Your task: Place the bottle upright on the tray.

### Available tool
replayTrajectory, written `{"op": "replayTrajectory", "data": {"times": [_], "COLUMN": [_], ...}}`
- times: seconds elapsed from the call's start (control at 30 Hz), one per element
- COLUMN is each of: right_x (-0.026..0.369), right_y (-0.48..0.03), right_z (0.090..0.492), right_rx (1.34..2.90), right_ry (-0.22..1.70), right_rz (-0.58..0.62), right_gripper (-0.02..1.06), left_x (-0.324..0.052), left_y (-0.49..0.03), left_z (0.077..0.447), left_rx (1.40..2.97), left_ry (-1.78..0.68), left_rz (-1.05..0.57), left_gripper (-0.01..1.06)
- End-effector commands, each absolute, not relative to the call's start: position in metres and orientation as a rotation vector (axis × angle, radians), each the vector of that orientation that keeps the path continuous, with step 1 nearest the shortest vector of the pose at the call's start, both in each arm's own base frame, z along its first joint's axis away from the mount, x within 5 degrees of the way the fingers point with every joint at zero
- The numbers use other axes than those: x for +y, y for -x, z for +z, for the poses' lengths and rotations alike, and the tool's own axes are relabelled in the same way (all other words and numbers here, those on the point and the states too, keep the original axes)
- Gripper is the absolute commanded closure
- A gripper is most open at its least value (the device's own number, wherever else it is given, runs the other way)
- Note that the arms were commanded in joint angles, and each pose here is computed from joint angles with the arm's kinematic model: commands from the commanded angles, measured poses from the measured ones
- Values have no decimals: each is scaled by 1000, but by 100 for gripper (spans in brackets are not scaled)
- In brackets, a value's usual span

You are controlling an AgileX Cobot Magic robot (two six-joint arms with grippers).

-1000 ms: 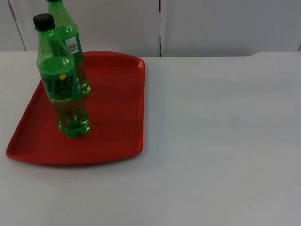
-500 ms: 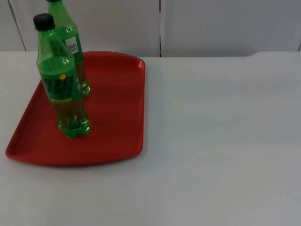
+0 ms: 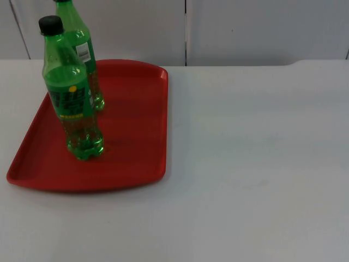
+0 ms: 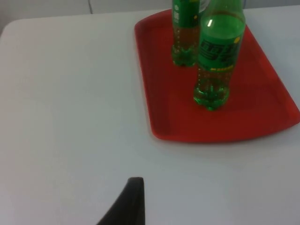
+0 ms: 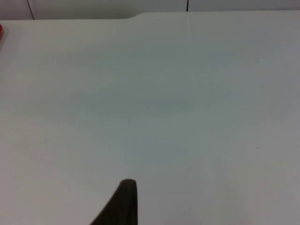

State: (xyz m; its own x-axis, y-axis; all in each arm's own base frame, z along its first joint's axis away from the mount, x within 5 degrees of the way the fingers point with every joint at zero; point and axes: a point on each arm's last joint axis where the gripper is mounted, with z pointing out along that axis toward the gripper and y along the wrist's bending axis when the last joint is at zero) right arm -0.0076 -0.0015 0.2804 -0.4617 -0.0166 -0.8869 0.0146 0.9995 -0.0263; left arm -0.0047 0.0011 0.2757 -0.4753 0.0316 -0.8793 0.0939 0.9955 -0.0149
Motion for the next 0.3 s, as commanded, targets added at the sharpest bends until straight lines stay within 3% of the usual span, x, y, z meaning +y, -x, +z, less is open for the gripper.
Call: {"op": "replayTrajectory", "data": {"times": [0.0, 0.27], "right_x": [-1, -1], "right_y": [7, 7], "right_z": [280, 280], "right_rx": [2045, 2045], "right_ry": [-1, -1], "right_rz": [-40, -40], "right_gripper": [0, 0], "left_x": [1, 1], "left_y": [5, 5], "left_z": [275, 275], "left_rx": [2063, 2063], "left_ry": [-47, 49], "left_rz": [-52, 6], "left_gripper": [0, 0]}}
